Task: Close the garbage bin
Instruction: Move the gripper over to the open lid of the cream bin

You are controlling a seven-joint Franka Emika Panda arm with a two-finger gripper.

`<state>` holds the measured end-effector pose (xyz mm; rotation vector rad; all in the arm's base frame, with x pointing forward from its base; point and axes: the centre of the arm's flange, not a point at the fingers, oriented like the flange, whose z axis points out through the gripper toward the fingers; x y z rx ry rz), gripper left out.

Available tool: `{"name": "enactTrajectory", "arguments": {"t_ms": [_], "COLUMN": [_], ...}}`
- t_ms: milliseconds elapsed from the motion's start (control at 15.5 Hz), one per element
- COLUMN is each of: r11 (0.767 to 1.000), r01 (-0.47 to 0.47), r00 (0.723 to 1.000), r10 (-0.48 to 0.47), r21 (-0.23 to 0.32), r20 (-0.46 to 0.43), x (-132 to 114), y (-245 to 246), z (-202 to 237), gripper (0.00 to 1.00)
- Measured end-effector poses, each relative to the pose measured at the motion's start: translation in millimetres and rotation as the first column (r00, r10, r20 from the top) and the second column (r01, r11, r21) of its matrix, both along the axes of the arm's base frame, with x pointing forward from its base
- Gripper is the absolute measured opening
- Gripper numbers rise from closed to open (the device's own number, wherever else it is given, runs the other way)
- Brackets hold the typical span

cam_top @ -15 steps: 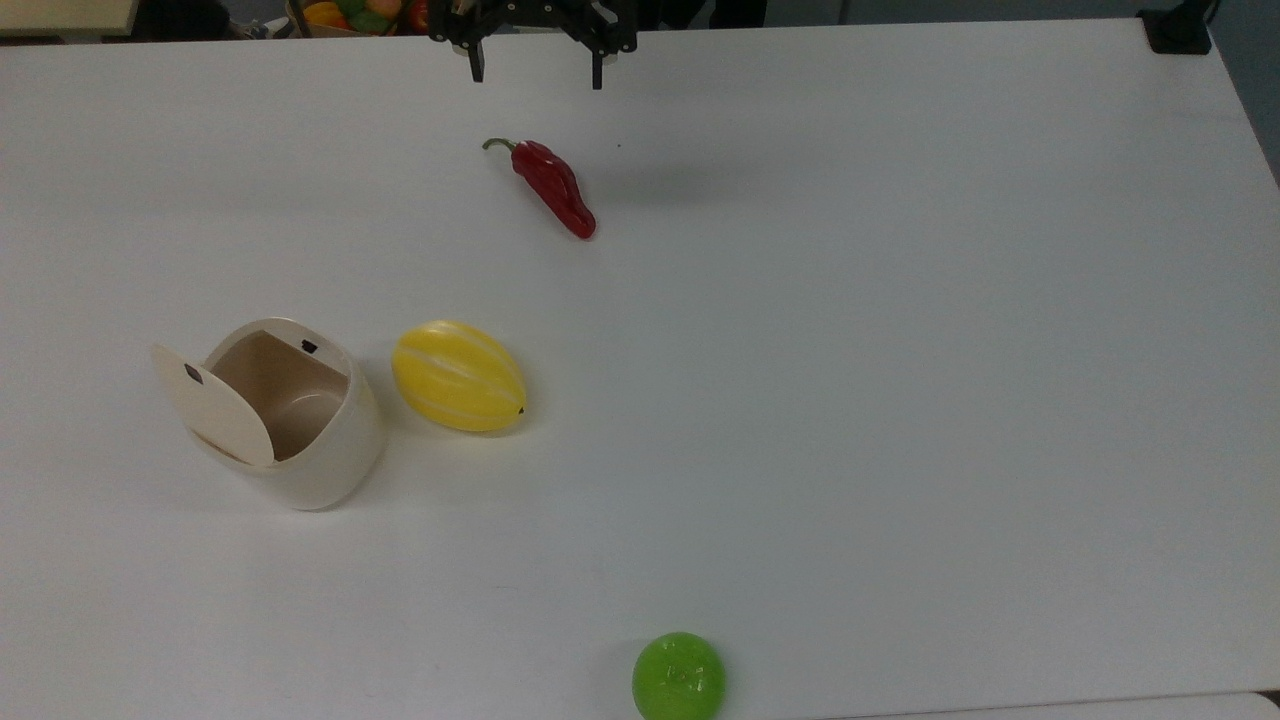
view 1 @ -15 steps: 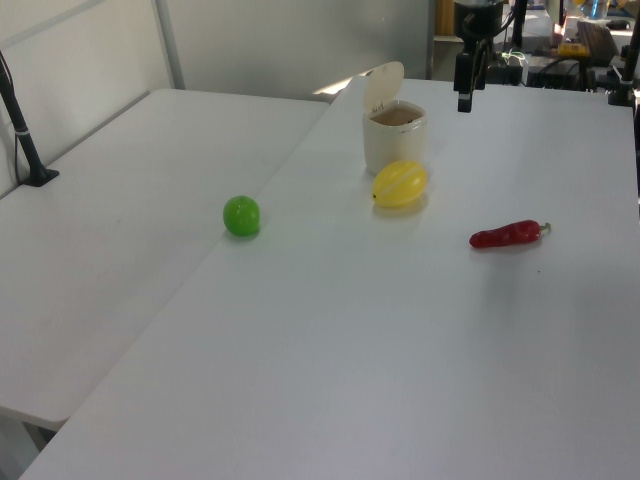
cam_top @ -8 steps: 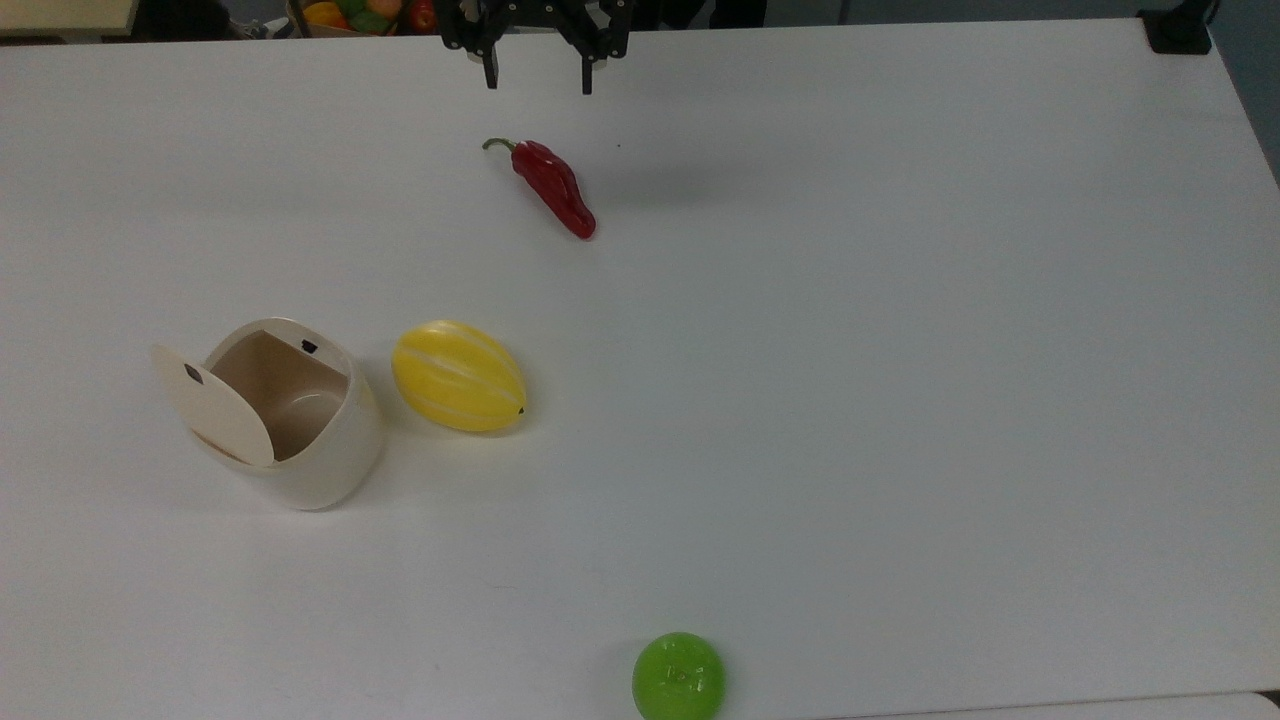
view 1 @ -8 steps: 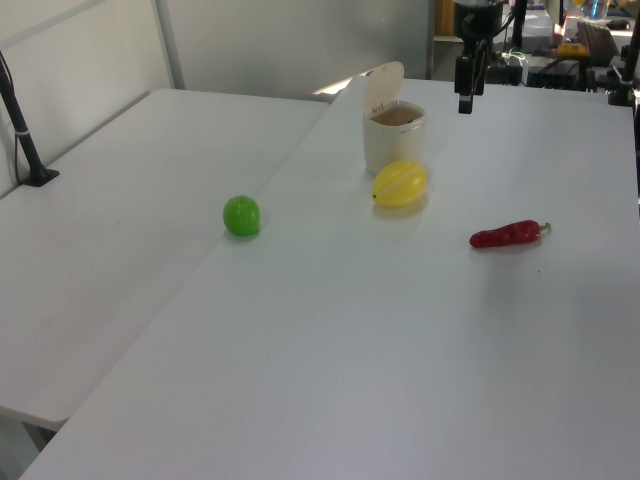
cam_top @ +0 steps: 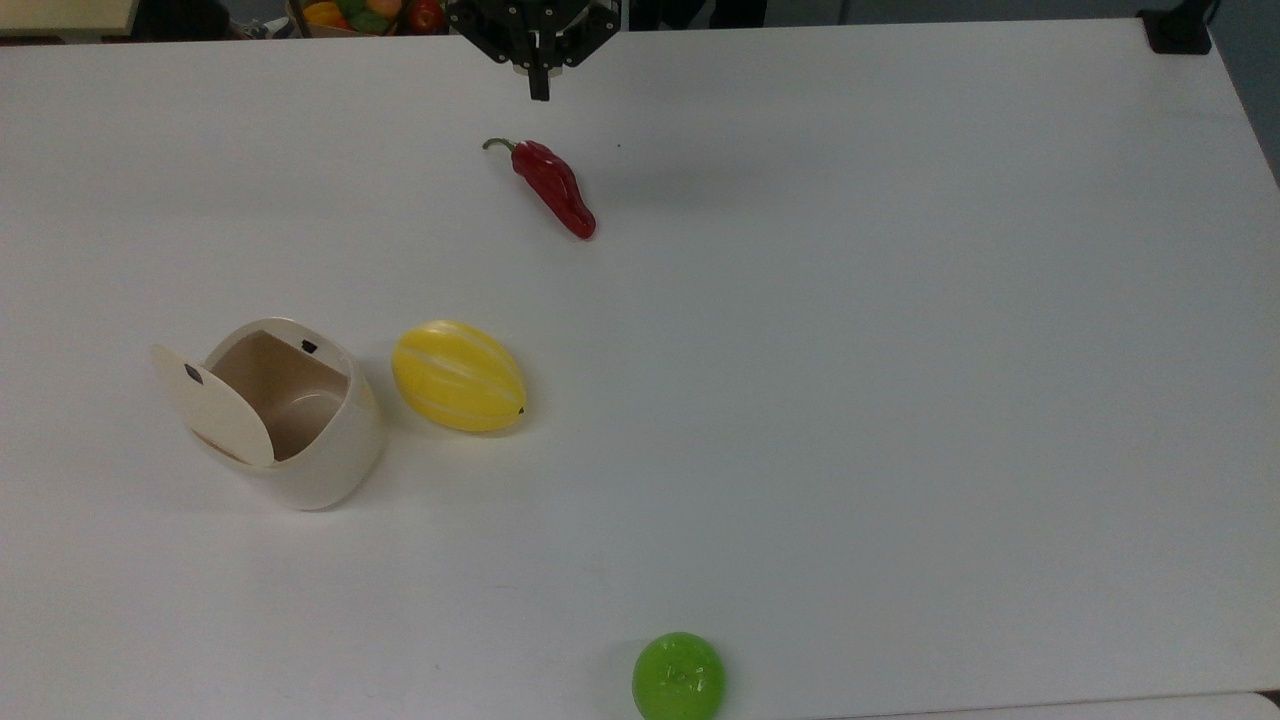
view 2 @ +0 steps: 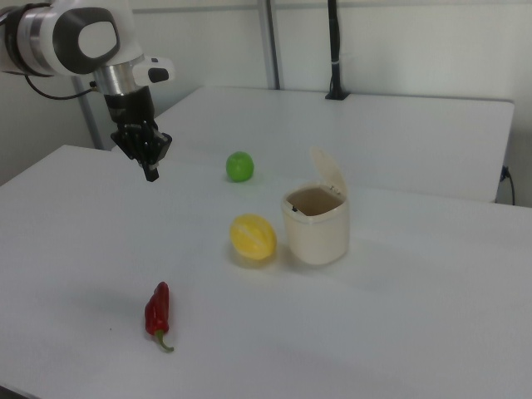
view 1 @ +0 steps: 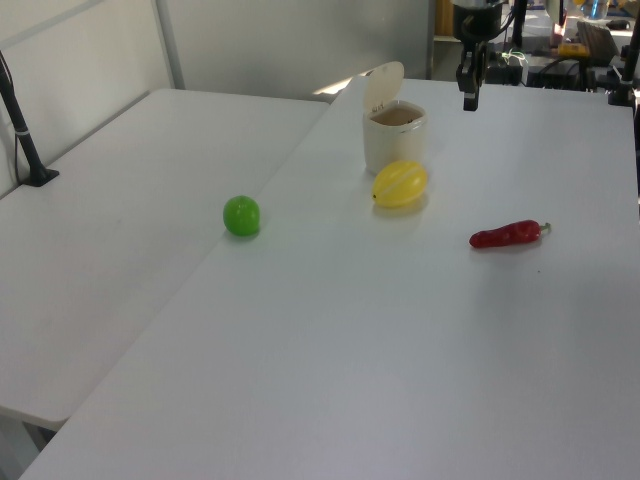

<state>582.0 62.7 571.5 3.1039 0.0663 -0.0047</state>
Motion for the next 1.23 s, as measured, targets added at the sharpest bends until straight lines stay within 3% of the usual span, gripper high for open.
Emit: {"name": "enactTrajectory", "arguments": {"t_ms": [323,581,904,1227], "r11": [1.000,0.997,0.987,0.979], "r01": [0.014,0.076,0.159,0.199], "r00": [1.000,0.989,0.939,0.864], "r10": [-0.014,-0.077,-0.161,-0.199], "r21": [0.000,0.013,0.032,0.048], "r20": [0.000,0.124,0.304,0.463], "x": [8,34,61,91], "y": [-9,-48,-108,-146], "z": [-3,2,3,-15], "gripper": [0.01,0.01,0.01,0.01]}}
